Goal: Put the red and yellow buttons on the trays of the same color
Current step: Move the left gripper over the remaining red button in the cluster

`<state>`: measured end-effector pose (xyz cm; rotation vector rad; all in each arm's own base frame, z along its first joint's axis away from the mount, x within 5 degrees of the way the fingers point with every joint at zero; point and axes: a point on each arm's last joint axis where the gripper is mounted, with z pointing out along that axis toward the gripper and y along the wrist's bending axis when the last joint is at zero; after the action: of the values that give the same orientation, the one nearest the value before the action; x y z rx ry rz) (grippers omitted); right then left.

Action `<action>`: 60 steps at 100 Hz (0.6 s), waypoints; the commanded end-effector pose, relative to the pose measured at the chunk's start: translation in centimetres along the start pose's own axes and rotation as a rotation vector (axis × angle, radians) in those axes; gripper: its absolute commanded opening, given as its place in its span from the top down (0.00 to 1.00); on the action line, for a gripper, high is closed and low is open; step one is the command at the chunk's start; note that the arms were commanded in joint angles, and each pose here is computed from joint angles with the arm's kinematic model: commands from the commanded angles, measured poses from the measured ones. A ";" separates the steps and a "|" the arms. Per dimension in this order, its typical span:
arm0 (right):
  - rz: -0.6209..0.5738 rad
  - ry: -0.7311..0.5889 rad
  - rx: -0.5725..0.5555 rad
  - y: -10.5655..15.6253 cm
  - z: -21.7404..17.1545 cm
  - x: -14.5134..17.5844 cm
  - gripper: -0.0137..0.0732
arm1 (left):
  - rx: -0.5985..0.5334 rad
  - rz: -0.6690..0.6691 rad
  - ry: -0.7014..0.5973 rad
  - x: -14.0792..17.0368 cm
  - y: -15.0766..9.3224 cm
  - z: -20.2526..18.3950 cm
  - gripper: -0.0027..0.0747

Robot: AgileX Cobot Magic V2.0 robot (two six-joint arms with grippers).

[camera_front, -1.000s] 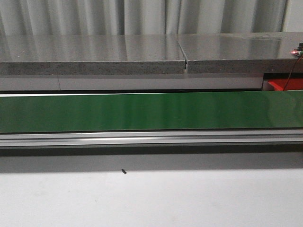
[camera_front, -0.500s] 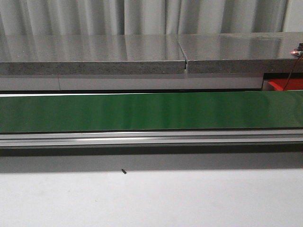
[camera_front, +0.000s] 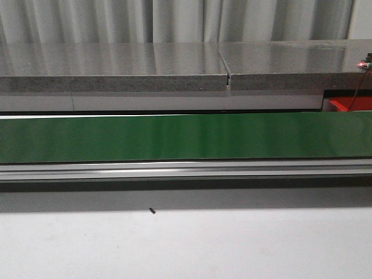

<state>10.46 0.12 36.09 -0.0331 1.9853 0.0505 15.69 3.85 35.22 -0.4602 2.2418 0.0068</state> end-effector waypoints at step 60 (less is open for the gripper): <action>0.001 -0.091 0.012 -0.1 -0.4 -1.3 0.92 | -0.161 -0.229 0.212 -2.0 4.7 11.4 0.17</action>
<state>10.46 0.12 36.09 -0.0348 1.9852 0.0494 22.57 9.64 27.81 -0.7541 2.4793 0.0353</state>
